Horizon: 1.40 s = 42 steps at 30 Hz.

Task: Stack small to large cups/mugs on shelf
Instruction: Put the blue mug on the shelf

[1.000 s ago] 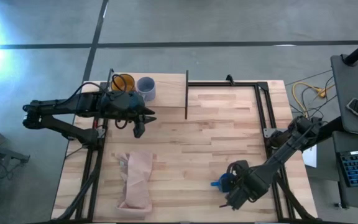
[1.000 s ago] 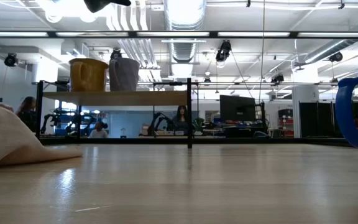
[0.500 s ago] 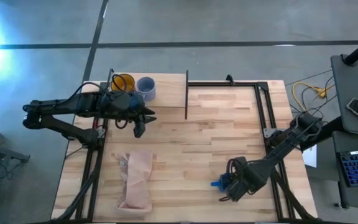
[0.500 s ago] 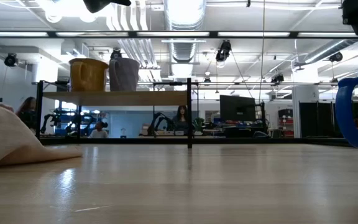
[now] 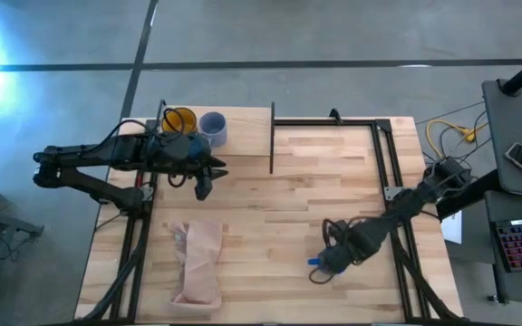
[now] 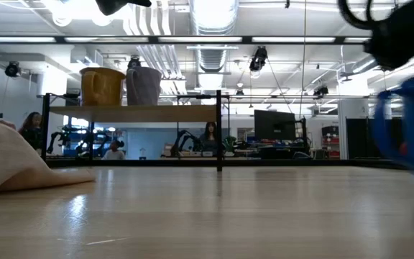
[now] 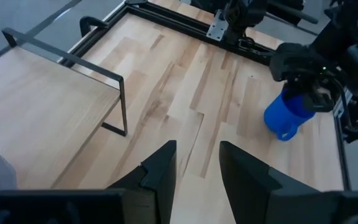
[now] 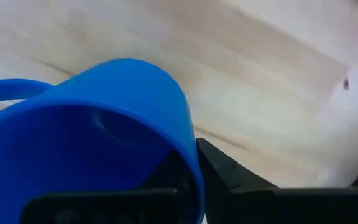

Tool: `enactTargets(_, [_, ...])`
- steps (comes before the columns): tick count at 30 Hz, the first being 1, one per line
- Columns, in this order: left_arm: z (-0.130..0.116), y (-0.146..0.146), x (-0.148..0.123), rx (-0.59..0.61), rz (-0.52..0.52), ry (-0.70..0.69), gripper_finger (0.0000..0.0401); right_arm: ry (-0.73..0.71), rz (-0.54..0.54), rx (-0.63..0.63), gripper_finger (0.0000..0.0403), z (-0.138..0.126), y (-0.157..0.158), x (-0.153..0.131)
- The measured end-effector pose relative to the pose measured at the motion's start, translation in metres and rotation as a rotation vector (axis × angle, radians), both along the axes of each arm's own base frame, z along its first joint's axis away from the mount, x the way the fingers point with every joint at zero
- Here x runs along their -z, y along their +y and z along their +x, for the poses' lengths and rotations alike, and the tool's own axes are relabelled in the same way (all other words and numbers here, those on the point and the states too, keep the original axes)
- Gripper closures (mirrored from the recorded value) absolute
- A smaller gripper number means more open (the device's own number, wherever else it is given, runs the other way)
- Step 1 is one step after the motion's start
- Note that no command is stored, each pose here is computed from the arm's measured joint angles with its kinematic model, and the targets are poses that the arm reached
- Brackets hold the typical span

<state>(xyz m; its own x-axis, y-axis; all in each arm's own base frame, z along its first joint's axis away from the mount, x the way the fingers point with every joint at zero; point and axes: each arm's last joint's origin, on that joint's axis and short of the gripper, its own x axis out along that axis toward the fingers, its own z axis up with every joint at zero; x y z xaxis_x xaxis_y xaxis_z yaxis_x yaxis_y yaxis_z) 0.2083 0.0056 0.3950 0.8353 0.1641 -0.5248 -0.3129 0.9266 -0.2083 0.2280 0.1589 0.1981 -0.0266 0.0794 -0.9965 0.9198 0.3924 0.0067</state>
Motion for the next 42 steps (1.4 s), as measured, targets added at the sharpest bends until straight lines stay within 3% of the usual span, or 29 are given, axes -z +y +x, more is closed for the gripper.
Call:
enactTargets(6, [-0.001,0.000,0.000,-0.027,-0.046,-0.008,0.0294,-0.079,-0.040,-0.106,0.0393,0.010,-0.031,-0.029])
enactTargets(12, [-0.010,0.000,-0.006,-0.033,-0.057,-0.045,0.0294,-0.170,-0.167,-0.542,0.0393,0.032,-0.060,-0.077])
enactTargets(15, [-0.014,0.000,-0.009,-0.033,-0.057,-0.057,0.0294,-0.197,-0.210,-0.671,0.0393,0.047,-0.080,-0.096])
enactTargets(23, [-0.028,0.000,-0.016,-0.058,-0.101,-0.108,0.0294,-0.267,-0.303,-0.777,0.0394,0.089,-0.162,-0.136])
enactTargets(32, [-0.032,0.000,-0.018,-0.062,-0.102,-0.124,0.0294,-0.331,-0.473,-1.032,0.0394,0.138,-0.230,-0.175])
enactTargets(37, [-0.027,0.000,-0.015,-0.063,-0.101,-0.105,0.0294,-0.310,-0.525,-1.142,0.0394,0.165,-0.260,-0.179])
enactTargets(42, [-0.024,0.000,-0.013,-0.063,-0.101,-0.093,0.0294,-0.324,-0.534,-1.159,0.0394,0.179,-0.286,-0.158])
